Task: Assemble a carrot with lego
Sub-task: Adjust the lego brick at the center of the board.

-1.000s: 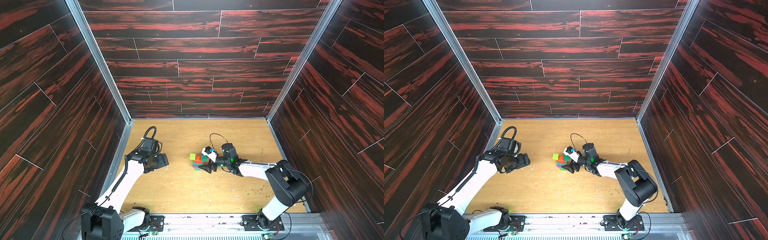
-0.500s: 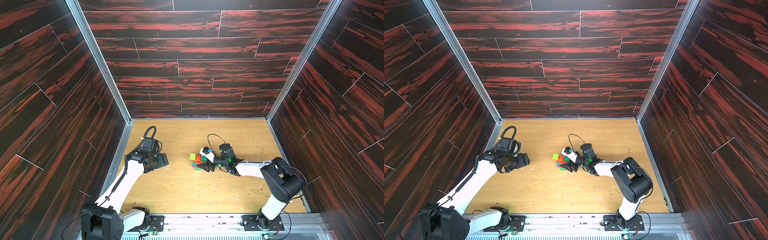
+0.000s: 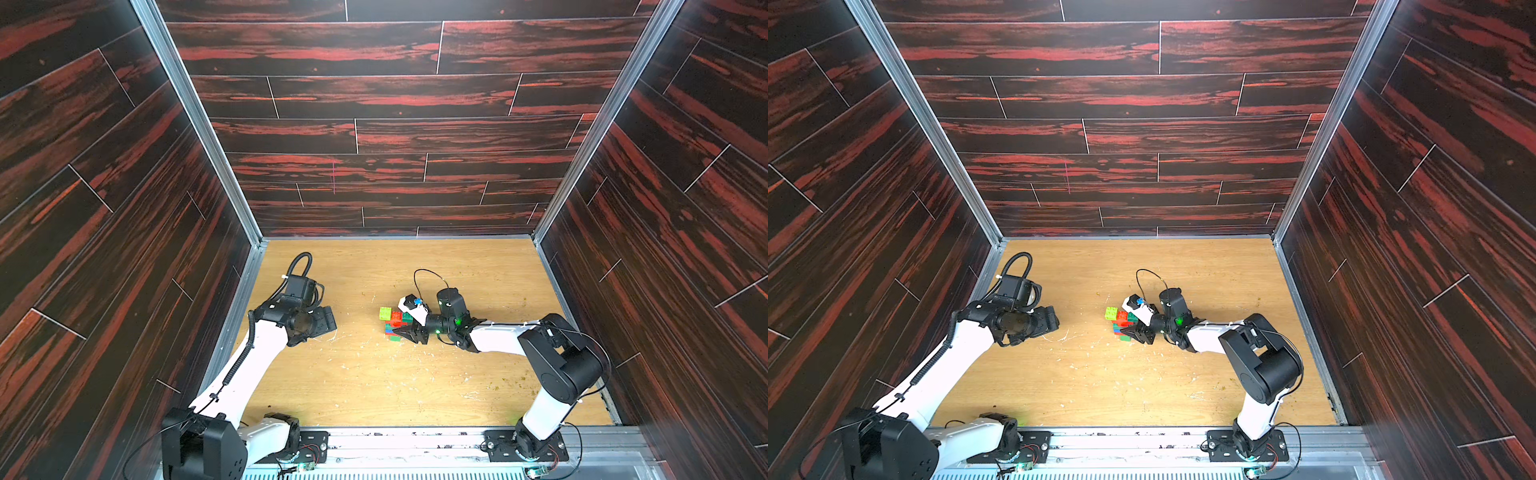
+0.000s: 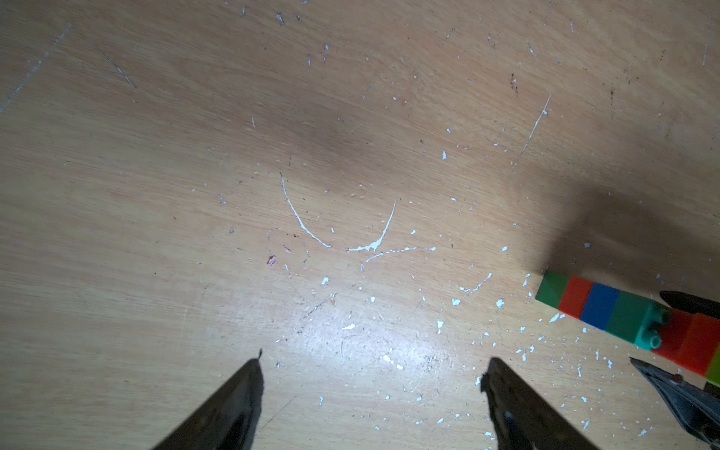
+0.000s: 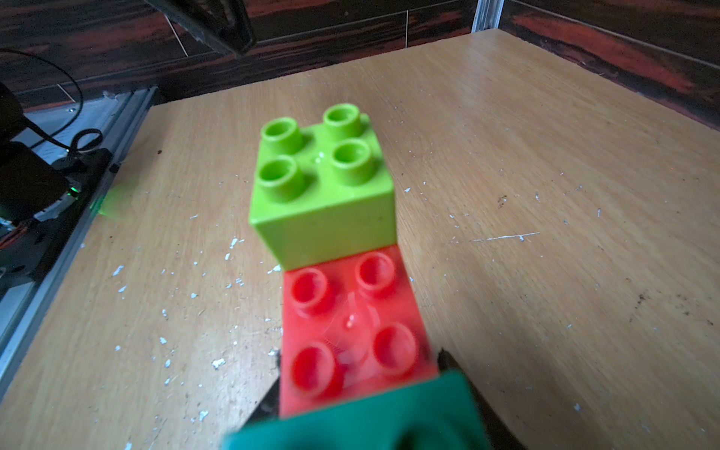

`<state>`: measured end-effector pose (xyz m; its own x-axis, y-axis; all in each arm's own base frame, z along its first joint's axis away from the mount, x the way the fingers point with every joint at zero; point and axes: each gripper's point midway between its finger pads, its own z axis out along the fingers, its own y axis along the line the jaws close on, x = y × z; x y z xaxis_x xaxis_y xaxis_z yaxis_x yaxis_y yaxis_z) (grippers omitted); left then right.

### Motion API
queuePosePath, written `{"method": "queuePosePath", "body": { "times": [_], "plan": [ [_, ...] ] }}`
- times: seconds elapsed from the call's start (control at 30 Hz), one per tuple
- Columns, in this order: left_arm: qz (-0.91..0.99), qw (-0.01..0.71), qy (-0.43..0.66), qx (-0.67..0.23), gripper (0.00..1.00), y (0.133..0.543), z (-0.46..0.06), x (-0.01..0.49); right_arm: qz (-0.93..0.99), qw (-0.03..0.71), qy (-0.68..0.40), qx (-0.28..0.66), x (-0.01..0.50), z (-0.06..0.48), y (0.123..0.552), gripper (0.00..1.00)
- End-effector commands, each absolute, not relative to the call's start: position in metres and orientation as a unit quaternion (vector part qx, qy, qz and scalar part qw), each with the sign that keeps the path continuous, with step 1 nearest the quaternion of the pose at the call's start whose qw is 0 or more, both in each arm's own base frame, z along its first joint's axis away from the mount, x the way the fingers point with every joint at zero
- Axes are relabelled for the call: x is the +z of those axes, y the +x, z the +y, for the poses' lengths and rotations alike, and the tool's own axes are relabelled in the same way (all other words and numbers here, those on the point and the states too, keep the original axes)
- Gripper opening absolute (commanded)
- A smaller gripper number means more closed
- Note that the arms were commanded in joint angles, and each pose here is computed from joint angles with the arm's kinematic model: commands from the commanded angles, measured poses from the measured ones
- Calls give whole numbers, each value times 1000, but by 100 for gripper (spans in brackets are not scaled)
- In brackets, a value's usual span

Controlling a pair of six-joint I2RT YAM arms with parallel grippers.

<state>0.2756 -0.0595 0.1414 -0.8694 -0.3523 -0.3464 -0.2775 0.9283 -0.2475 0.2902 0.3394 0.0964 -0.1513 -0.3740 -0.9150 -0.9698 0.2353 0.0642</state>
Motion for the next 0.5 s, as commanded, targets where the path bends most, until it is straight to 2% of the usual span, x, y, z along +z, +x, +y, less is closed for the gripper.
{"method": "queuePosePath", "body": {
  "times": [0.0,0.47],
  "plan": [
    [960,207,-167,-90,90,272,-54,152,671,406,-506,359,89,345,293,53],
    [959,209,-171,-90,90,270,-54,151,673,407,-513,345,88,346,296,39]
  ]
}}
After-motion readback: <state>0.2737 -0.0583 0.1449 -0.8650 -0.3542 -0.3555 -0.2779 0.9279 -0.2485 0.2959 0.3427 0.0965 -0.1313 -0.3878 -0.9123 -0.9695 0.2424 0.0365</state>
